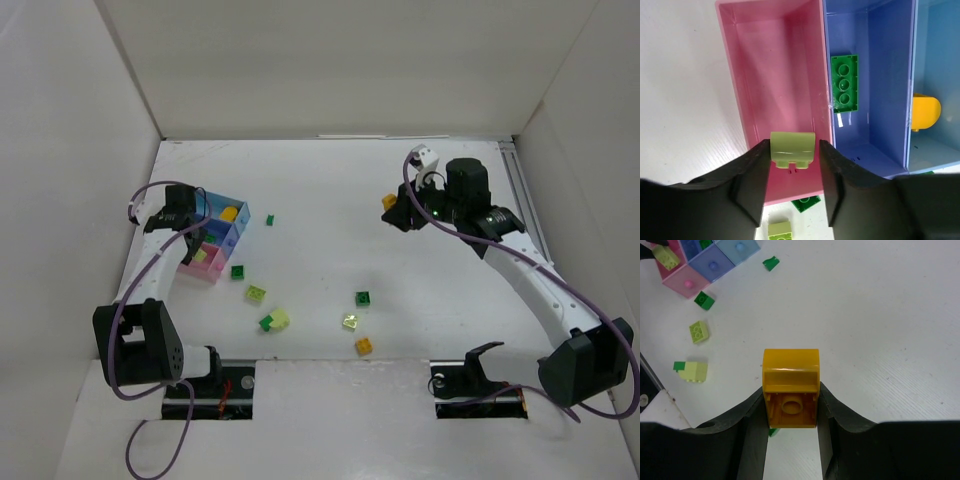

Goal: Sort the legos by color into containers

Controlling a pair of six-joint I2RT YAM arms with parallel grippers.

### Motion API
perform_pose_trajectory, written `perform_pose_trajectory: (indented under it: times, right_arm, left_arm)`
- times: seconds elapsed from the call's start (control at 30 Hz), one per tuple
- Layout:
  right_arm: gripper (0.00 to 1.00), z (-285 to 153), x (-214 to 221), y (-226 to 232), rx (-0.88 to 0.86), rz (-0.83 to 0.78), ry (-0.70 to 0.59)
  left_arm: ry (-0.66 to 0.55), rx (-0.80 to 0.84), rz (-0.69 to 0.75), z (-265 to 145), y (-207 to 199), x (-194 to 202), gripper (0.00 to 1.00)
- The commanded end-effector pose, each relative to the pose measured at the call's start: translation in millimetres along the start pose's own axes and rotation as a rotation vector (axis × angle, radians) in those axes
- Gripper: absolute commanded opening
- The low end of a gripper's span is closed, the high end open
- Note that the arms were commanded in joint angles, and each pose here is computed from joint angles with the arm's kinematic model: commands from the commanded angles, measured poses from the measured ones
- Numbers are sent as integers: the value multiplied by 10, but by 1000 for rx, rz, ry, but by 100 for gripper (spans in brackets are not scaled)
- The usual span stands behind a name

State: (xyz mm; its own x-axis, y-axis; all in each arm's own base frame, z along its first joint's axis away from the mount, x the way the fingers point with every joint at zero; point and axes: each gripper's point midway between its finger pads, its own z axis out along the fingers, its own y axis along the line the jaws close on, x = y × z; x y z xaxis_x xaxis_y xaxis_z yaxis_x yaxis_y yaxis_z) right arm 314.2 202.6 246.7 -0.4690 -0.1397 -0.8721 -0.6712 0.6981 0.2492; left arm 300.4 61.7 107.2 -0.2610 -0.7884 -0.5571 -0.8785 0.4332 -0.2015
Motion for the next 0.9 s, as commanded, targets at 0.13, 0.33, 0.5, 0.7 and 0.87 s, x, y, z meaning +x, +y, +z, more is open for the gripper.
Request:
perform_pose_trajectory:
  times: [0.13, 0.33, 0.5, 0.7, 0.87]
  right_arm:
    - [0, -52, -106, 47, 2, -27, -21]
    - [0, -129, -119, 68, 12, -34, -33]
    - [0, -143, -100, 75, 12, -34, -33]
    - [0, -156, -80, 81, 12, -34, -33]
    - [0, -146, -41, 74, 13, -29, -25]
  left_arm:
    - [-25, 32, -25, -92, -83, -118, 48]
    - [-35, 47, -33, -140, -93, -149, 62]
    - [-50, 70, -37, -213, -102, -197, 70]
    - [-41, 108, -23, -291, -131, -197, 96]
    - [-38, 179, 16, -366, -236, -213, 100]
